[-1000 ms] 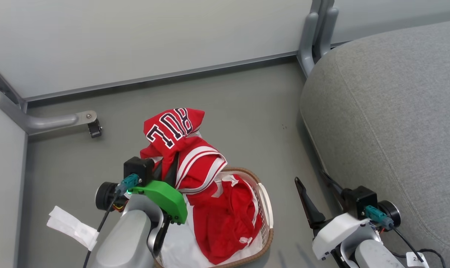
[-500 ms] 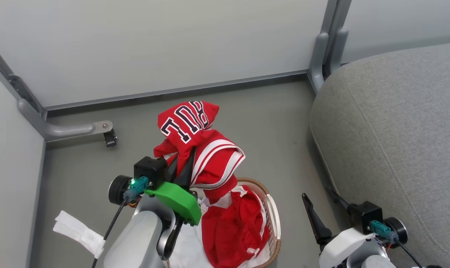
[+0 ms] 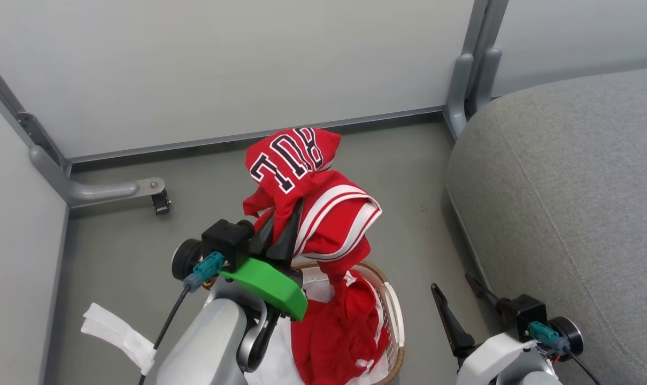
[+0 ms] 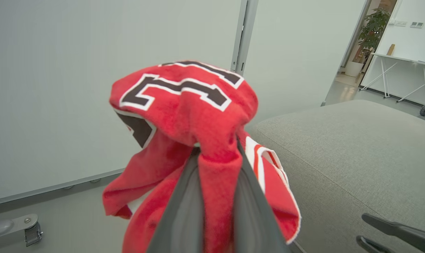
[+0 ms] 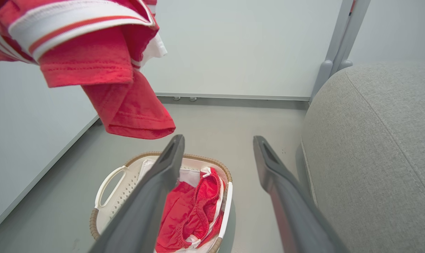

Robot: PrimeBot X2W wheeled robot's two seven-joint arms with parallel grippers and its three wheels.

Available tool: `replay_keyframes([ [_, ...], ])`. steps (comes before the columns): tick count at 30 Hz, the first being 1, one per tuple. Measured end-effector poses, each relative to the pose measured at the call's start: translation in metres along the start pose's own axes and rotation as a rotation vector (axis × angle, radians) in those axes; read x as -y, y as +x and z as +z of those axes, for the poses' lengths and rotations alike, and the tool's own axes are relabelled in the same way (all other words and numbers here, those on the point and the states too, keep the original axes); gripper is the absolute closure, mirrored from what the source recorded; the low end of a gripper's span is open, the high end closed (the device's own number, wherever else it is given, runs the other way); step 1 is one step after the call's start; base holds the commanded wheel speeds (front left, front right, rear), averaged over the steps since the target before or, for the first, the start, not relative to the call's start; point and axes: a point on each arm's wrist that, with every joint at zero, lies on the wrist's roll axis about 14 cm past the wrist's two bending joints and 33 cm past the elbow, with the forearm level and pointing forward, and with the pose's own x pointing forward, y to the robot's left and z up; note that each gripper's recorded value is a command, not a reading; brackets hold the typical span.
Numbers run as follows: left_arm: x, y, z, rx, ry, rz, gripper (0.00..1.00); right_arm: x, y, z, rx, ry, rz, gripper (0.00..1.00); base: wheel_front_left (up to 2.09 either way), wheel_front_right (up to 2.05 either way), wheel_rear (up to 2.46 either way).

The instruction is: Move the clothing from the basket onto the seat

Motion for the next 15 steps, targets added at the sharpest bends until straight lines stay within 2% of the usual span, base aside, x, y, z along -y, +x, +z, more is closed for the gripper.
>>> replay_keyframes([
  [6, 0.001, 0.001, 0.000, 0.002, -0.014, -0.004, 1.00, -0.009, 0.007, 0.007, 0.015, -0.020, 0.042, 0.00, 0.00, 0.00, 0.00],
  [15, -0.002, 0.001, -0.010, -0.020, -0.033, 0.001, 1.00, -0.045, 0.038, 0.042, 0.097, -0.120, 0.214, 0.00, 0.00, 0.00, 0.00],
])
